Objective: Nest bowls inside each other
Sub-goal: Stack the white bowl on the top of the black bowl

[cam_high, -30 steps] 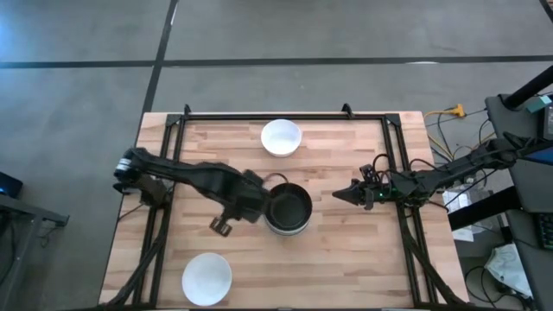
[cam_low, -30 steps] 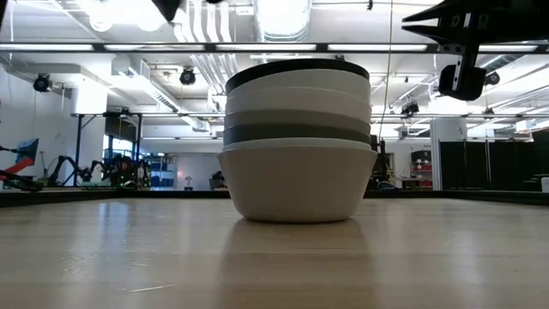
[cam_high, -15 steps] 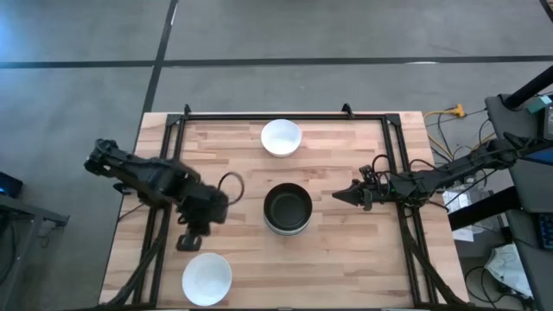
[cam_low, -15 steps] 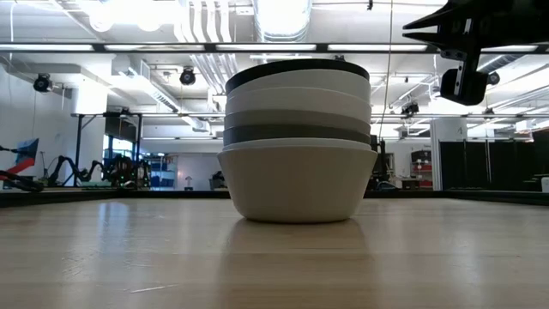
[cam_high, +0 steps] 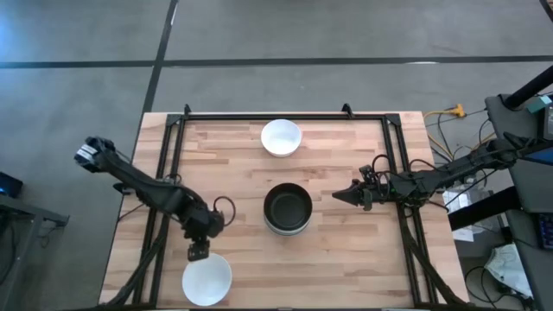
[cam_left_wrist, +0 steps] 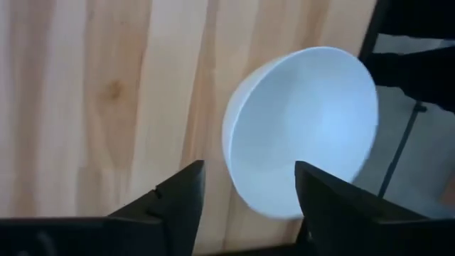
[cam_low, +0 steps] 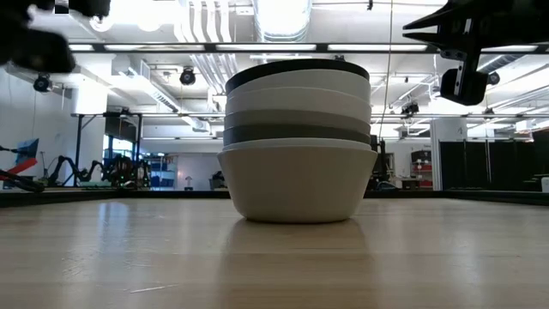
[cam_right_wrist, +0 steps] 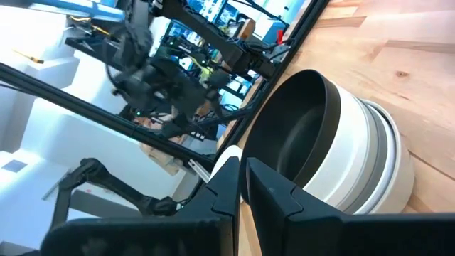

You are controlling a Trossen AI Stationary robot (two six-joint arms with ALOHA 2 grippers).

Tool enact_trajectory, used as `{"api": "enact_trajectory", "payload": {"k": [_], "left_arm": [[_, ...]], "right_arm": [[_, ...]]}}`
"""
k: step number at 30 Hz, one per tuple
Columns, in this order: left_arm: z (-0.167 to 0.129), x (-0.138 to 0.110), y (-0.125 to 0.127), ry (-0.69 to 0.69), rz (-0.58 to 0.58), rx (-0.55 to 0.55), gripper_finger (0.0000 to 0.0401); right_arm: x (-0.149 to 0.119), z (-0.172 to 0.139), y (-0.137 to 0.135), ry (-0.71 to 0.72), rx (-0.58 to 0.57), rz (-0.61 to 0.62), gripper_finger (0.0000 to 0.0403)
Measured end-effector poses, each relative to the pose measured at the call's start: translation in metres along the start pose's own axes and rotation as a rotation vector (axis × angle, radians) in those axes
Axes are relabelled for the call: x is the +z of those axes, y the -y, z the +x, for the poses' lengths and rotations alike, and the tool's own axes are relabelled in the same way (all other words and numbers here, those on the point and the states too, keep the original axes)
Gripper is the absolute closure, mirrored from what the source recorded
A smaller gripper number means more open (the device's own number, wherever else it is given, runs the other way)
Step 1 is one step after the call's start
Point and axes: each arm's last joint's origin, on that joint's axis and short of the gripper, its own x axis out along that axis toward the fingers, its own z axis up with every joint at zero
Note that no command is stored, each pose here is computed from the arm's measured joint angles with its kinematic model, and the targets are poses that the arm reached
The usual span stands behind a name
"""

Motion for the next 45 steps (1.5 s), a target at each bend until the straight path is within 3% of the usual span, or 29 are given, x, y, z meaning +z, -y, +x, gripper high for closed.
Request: {"api": "enact_trajectory", "payload": {"k": [7,19,23,28,32,39,45], "left_arm": [[0.048,-0.006,-0.013,-0.032,-0.067,0.018,0.0196],[0.083,0.008,-0.013,0.001,-0.070,-0.016,0.0199],[0.092,0.009,-0.014,-0.027,-0.058,0.004,0.0230],[0.097,0.009,-0.016,-0.050,-0.041,0.012,0.0314],[0.093,0.009,-0.015,-0.060,-0.036,-0.006,0.0388],[0.060,0.015,-0.007,0.001,-0.041,-0.078,0.0399],[0.008,0.029,-0.003,0.157,-0.085,-0.039,0.0400]], "right_arm": [[0.000,0.000,0.000,-0.007,0.004,0.005,0.0380],[-0.001,0.000,0.000,-0.011,0.000,-0.010,0.0380],[-0.001,0.000,0.000,-0.028,0.009,-0.011,0.0380],[-0.002,0.000,0.000,-0.057,0.026,-0.013,0.0380],[-0.002,0.000,0.000,-0.058,0.025,-0.016,0.0380],[-0.002,0.000,-0.001,-0.057,0.027,-0.021,0.0380],[0.002,0.001,-0.007,-0.042,0.050,-0.079,0.0380]]}}
